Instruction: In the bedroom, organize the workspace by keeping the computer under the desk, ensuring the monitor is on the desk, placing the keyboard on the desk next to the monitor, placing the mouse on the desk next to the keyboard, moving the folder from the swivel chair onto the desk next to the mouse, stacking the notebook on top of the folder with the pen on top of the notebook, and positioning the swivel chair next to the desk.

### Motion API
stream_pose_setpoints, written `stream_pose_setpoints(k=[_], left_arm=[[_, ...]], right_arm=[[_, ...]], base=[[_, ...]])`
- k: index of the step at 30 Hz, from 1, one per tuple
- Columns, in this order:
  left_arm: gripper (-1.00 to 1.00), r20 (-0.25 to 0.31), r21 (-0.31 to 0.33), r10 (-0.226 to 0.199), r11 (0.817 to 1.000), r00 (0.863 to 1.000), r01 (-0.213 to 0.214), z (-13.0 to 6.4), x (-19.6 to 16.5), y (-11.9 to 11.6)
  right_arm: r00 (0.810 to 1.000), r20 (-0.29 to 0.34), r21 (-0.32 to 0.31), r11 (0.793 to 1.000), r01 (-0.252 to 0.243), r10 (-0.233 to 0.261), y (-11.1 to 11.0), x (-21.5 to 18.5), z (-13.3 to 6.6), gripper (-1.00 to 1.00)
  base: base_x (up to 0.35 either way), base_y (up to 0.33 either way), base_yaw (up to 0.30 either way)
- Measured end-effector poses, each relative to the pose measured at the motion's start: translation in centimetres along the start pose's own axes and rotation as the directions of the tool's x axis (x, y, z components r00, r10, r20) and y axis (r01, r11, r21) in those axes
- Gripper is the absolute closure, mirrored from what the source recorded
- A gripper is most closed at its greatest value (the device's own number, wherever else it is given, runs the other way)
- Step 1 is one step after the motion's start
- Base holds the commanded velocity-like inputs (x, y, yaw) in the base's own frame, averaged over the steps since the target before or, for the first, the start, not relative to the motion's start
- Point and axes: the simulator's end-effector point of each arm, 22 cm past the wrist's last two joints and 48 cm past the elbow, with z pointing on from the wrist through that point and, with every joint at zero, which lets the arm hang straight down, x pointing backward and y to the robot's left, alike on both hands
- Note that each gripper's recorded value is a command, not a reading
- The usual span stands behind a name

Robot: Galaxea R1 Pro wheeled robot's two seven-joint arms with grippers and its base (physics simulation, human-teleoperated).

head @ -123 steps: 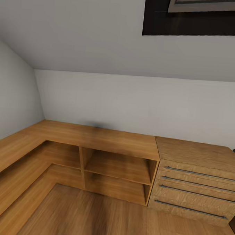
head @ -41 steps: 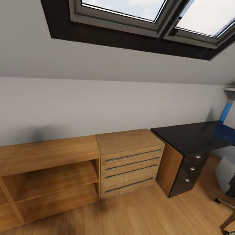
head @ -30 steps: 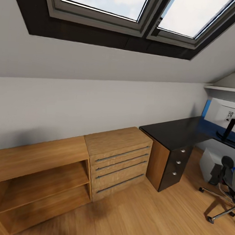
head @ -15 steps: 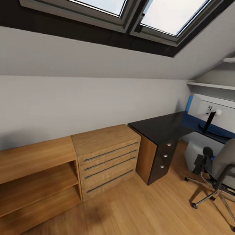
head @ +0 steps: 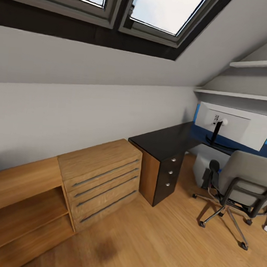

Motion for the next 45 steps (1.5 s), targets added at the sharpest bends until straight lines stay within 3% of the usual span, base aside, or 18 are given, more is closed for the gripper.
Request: stream_pose_setpoints(k=[45], left_arm=[[-1.00,-0.082,-0.002,-0.002,1.000,0.997,0.002,-0.6,3.1,0.0]], right_arm=[[0.998,-0.062,0.008,1.000,0.003,-0.003,-0.4,2.5,-0.4,-1.00]], base=[[0.279,-0.186,-0.177]])
